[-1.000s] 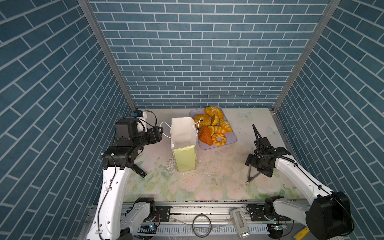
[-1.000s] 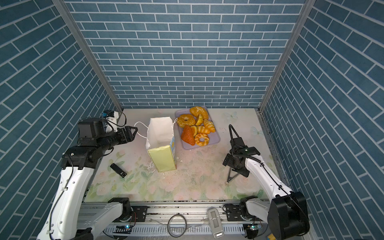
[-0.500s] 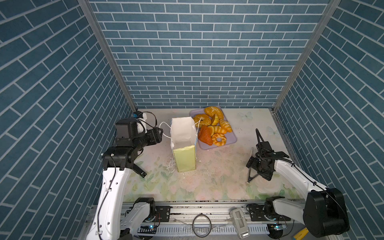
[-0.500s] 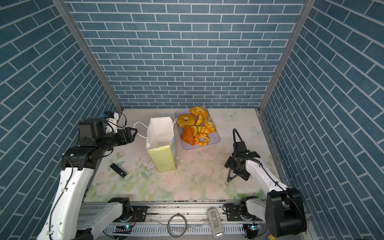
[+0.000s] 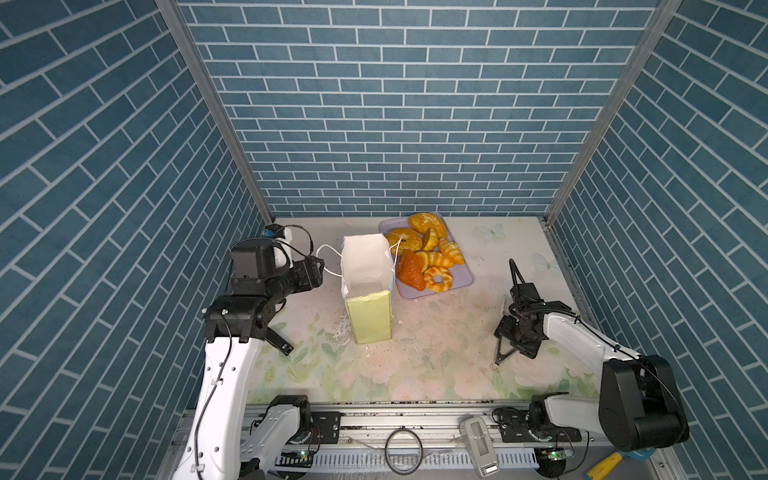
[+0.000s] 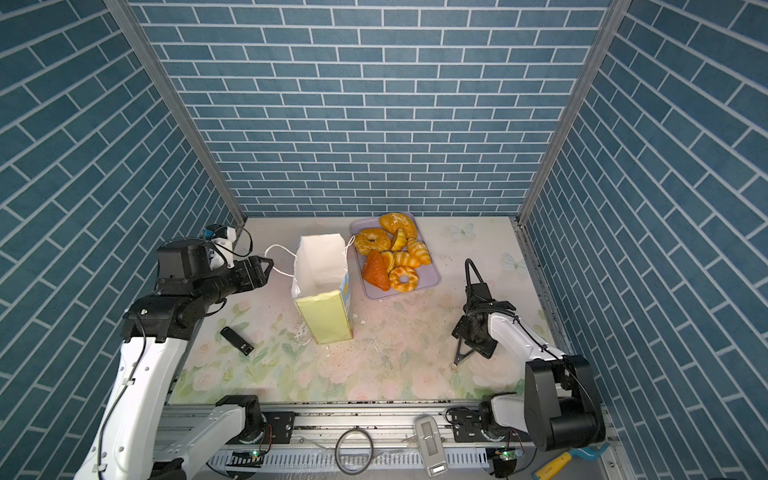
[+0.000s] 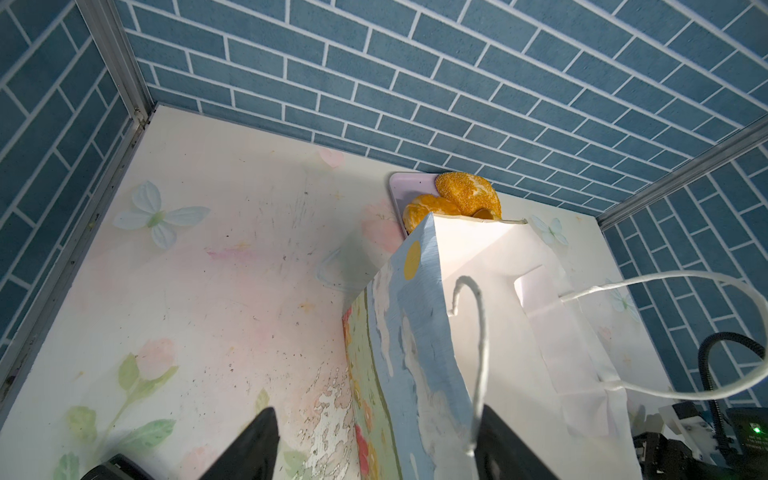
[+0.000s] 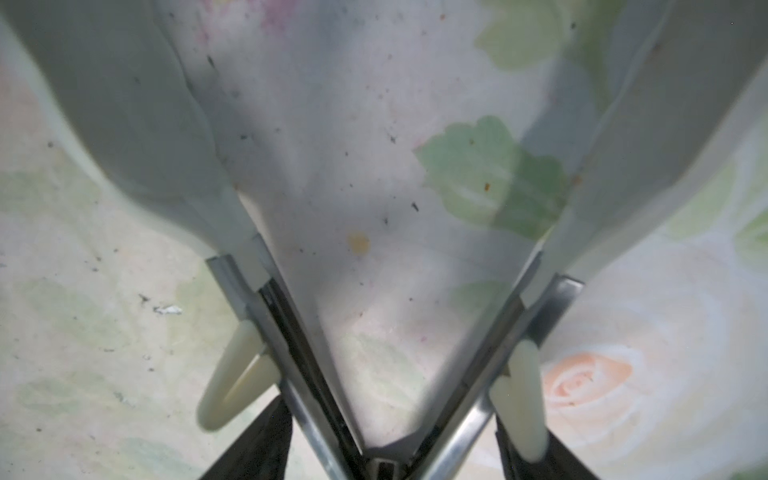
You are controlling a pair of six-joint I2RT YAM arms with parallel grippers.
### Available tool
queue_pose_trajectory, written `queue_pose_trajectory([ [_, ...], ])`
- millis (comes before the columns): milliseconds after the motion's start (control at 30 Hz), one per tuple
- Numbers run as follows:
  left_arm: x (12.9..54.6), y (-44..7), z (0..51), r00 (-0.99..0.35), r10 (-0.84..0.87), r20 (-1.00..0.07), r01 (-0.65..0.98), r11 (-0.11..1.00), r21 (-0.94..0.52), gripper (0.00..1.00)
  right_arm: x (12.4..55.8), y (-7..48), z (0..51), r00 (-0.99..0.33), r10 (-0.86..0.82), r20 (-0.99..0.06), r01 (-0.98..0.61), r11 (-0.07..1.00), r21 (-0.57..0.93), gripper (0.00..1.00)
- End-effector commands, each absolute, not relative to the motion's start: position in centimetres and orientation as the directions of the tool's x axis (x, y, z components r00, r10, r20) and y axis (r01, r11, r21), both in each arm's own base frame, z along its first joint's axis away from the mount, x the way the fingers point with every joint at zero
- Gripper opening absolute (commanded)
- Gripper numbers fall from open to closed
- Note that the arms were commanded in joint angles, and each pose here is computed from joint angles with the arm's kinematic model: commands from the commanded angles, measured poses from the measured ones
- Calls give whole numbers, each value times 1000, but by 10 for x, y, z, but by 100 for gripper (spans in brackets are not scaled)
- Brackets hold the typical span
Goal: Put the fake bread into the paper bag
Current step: 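Close the right gripper on the tongs' handles and lift them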
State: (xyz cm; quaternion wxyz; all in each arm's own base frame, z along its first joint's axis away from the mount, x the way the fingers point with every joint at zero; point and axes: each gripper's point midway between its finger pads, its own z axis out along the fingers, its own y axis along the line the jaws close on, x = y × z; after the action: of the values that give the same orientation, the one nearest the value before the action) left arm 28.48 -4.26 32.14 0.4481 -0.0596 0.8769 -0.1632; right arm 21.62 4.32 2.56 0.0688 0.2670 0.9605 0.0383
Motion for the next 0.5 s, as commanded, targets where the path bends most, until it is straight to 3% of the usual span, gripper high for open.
queue_pose_trajectory([
  [0, 282, -39, 319, -590, -237, -772, 38, 947, -320, 75, 220, 32, 22, -856, 496, -143, 494, 868, 52, 72],
  [167, 281, -38, 324, -573, -237, -784, 37, 949, -314, 75, 237, 32, 29, -885, 421, -197, 421, 906, 48, 60],
  [467, 281, -37, 325, -565, -238, -790, 36, 950, -312, 75, 288, 49, 50, -970, 113, -216, 109, 994, 34, 56],
])
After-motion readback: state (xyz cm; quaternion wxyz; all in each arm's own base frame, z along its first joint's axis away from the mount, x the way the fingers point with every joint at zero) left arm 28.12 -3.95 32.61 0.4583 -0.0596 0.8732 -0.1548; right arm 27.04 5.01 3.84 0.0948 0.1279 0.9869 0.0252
